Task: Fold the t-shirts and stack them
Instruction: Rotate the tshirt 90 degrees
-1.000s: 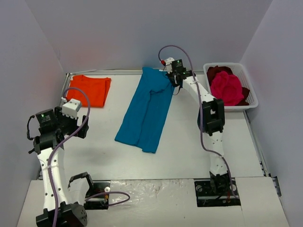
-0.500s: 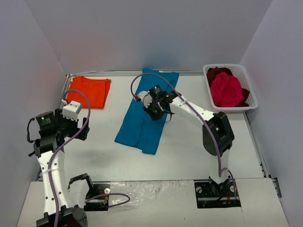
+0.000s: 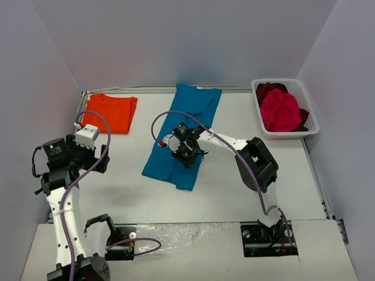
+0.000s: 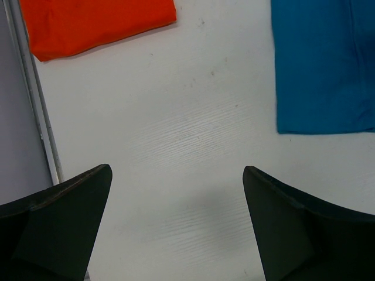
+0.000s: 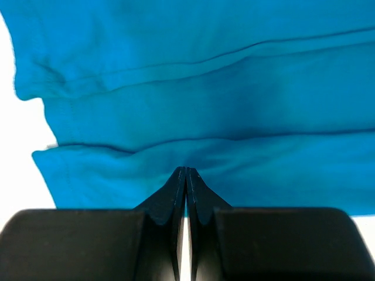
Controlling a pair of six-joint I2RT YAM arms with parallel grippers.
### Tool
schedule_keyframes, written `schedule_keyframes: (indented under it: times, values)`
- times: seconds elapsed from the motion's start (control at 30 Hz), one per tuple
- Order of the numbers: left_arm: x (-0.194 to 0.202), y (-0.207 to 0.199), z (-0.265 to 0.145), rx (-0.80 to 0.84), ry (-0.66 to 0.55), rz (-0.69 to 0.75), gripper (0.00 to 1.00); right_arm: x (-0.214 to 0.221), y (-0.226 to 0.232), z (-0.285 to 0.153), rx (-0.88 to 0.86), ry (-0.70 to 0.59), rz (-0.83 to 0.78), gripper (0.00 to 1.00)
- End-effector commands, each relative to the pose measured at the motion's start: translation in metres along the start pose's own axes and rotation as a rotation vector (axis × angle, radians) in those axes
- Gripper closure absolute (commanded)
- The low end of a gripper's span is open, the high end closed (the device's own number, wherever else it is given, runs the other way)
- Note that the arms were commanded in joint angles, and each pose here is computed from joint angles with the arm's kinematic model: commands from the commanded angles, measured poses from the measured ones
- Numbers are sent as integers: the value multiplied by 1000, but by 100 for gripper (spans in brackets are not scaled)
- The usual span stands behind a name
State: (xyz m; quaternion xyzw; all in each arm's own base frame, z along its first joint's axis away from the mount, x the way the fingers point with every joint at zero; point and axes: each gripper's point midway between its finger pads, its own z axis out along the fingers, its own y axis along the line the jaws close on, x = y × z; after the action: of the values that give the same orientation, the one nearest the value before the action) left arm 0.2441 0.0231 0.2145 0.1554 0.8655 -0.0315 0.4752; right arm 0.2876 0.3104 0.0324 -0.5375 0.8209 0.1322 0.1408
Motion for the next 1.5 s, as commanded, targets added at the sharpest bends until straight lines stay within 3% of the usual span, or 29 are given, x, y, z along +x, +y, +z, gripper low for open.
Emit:
schedule_keyframes:
  times: [0.0, 0.3, 0.6, 1.3, 1.47]
  values:
    - [-7, 1, -3, -8, -34, 3, 6, 19, 9, 11, -35, 68, -10, 100]
    - [-8, 0, -5, -5, -41, 8, 6, 70, 11, 27, -30, 189, -3, 100]
    - [-8, -4, -2, 28, -41, 3, 6, 101, -14, 9, 59, 224, 59, 100]
    - [-10, -15, -2, 89, -53, 9, 6, 102, -26, -41, 103, 170, 112, 100]
    - [-9, -16, 0, 104, -48, 6, 6, 80, -28, -64, 61, 77, 115, 100]
